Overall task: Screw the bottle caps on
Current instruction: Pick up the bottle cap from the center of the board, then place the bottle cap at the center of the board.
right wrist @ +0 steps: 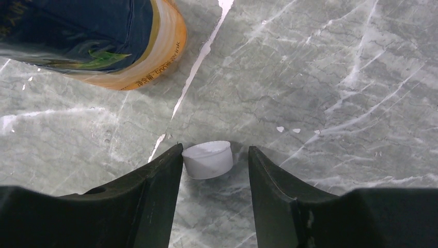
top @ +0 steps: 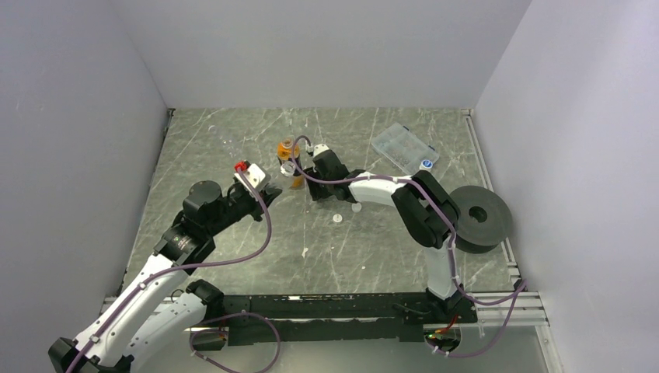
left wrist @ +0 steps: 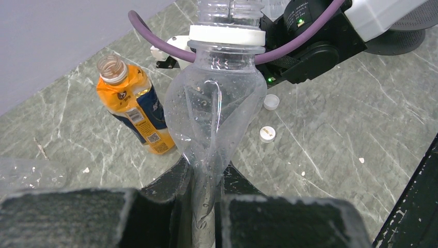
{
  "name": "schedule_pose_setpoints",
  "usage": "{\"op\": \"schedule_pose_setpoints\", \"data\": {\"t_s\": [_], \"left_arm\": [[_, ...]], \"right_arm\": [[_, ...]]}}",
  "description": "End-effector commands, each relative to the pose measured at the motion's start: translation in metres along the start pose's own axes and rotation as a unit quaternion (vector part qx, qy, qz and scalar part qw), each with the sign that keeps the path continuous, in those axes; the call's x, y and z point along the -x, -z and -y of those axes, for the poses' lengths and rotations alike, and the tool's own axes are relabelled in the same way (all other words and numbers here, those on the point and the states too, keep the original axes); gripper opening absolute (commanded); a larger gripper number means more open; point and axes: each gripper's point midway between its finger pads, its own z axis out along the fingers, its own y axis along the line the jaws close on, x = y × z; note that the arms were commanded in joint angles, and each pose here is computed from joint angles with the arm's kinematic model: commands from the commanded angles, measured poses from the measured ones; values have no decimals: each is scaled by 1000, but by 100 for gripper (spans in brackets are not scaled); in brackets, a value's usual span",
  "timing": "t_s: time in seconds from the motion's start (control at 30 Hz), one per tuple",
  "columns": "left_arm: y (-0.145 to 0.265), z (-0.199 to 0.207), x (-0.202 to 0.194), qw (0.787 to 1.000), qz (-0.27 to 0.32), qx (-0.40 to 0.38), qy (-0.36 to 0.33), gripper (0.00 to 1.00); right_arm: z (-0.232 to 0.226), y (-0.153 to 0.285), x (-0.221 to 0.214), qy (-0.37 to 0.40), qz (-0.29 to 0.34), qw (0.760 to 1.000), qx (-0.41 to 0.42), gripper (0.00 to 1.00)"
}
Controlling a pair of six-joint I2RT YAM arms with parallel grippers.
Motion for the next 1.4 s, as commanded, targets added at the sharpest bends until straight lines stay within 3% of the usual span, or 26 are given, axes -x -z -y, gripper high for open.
{"op": "schedule_pose_setpoints", "data": {"t_s": [0.0,0.27,0.57,0.73,0.97,1.37], "left_arm": [[-2,-3,9,1000,18,4,-5,0],[-3,-3,7,1000,17,4,-3,0],[-2,-1,6,1000,18,-1,2,0],[-1,0,7,1000,19,-2,3,0],[-1,2,9,1000,22,-9,3,0],[-1,2,9,1000,23,-14,5,0]], "right_arm": [[-5,-7,1,4,3,1000,6,50],[-5,5,4,-2,-5,1000,0,34],[-3,65,1,-45,-90,994,-31,22],[-16,125,-26,-77,-180,981,-9,22],[-28,183,-113,-66,-325,943,-15,22],[-25,188,-157,-60,-394,917,-16,24]]}}
